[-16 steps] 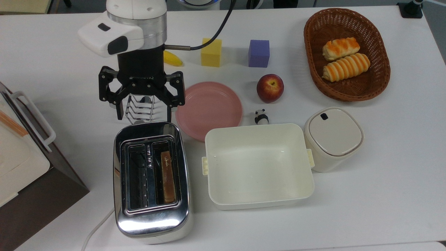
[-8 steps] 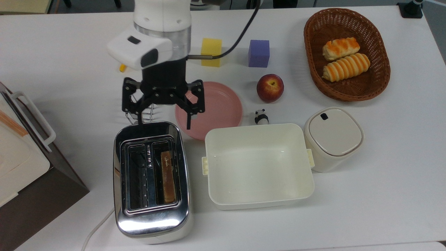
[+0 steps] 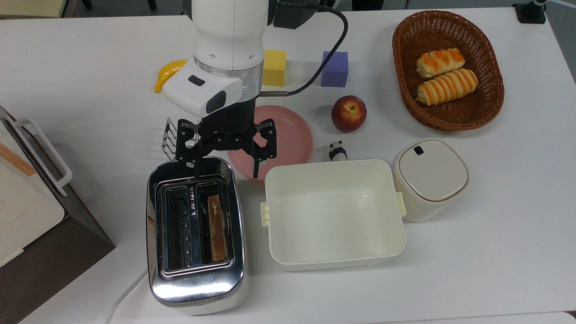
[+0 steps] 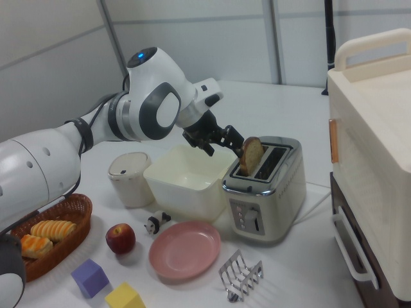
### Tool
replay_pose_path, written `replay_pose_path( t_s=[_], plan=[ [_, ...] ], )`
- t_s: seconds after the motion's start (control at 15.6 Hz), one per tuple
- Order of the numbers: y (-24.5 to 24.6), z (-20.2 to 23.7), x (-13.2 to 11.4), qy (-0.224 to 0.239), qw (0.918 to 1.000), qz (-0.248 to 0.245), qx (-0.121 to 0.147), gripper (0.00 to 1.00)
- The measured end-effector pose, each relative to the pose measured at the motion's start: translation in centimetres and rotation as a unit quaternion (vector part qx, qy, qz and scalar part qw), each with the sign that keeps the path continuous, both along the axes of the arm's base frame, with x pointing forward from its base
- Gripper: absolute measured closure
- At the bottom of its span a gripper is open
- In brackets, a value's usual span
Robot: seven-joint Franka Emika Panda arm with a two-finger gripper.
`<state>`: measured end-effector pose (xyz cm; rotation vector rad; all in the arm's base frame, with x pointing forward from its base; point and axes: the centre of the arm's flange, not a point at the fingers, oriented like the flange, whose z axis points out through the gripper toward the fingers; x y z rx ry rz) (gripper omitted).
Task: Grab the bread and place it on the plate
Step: 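Position the open gripper above the bread slice in the toaster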
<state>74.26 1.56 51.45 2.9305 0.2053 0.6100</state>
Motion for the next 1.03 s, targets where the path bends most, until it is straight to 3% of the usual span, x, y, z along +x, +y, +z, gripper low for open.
replay_pose_path(
  t_s=[0.32, 1.03],
  plan=[
    [-1.1, 0.6, 0.2, -0.015, 0.9999, -0.006, 0.001, 0.0],
    [-3.5, -1.7, 0.7, 0.0, 0.9998, -0.022, 0.003, 0.0]
  ],
)
